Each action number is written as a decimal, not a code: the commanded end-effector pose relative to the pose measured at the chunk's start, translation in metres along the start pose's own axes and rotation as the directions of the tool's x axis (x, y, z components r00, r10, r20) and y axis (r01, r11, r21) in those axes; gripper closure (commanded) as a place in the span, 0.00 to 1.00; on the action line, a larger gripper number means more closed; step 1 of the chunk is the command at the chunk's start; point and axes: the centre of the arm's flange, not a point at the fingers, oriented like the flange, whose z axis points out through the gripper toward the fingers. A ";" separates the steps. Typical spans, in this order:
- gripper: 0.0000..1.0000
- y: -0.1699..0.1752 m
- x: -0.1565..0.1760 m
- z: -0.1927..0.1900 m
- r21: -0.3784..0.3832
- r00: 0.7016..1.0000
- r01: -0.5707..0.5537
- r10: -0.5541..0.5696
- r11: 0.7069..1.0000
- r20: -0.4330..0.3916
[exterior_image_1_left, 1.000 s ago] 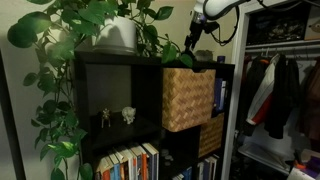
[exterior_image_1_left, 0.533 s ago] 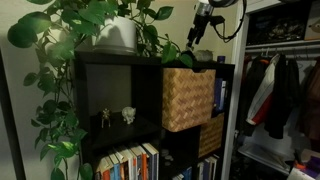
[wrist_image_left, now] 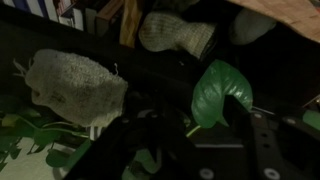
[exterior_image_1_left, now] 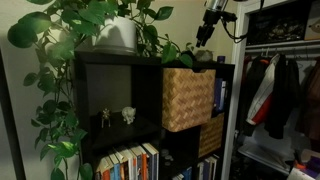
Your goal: Slide out the storage container from the middle,remove three pairs of socks and close it
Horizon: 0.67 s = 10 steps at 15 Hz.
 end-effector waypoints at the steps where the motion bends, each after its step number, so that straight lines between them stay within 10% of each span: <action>1: 0.67 -0.017 -0.055 -0.006 0.068 1.000 -0.022 0.022 0.997 0.003; 5: 0.93 -0.036 -0.086 -0.004 0.129 0.999 -0.040 0.039 0.991 0.006; 10: 0.99 -0.058 -0.108 0.023 0.159 0.996 -0.087 0.081 0.983 0.041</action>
